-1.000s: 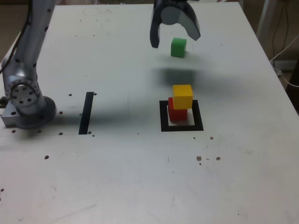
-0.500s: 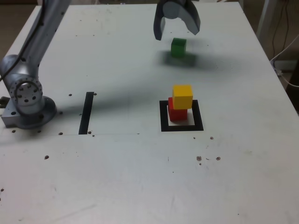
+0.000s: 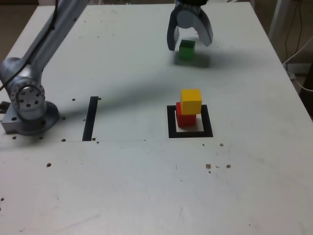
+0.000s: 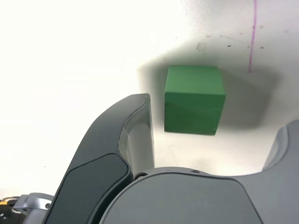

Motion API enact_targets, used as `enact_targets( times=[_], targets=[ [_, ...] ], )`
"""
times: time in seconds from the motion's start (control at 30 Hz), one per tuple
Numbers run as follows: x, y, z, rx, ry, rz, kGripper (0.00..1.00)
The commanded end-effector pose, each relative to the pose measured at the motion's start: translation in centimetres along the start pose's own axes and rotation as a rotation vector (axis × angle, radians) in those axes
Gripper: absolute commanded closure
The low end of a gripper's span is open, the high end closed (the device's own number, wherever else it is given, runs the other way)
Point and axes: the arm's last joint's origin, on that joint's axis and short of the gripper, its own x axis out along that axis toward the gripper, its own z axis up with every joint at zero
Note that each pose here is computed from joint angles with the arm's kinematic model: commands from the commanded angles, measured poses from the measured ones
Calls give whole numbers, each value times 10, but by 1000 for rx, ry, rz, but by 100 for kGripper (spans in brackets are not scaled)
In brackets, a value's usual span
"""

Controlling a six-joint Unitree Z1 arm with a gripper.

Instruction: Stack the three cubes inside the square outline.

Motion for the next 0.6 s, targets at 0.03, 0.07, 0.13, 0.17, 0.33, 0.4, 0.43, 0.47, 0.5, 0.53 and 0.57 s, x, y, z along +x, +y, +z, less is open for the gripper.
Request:
enact_targets(
  times=[0.03,0.07,0.13,0.17,0.33,0.4,0.43,0.47,0.5,0.53,0.57],
  targets=[
    [8,3,-1,-5,20,-41,29],
    [9,4,0,-6,21,-46,33],
    [11,6,0,-8,22,-50,43],
    [12,6,1,-9,22,-51,48],
    [14,8,2,-10,23,-50,70],
    [14,8,2,-10,23,-50,75],
    [14,8,2,-10,23,-51,76],
    [14,8,2,-10,23,-51,77],
    [15,7,2,-10,24,-53,77],
    [15,7,2,-10,24,-54,77],
    [15,7,2,-10,25,-56,77]
  ],
)
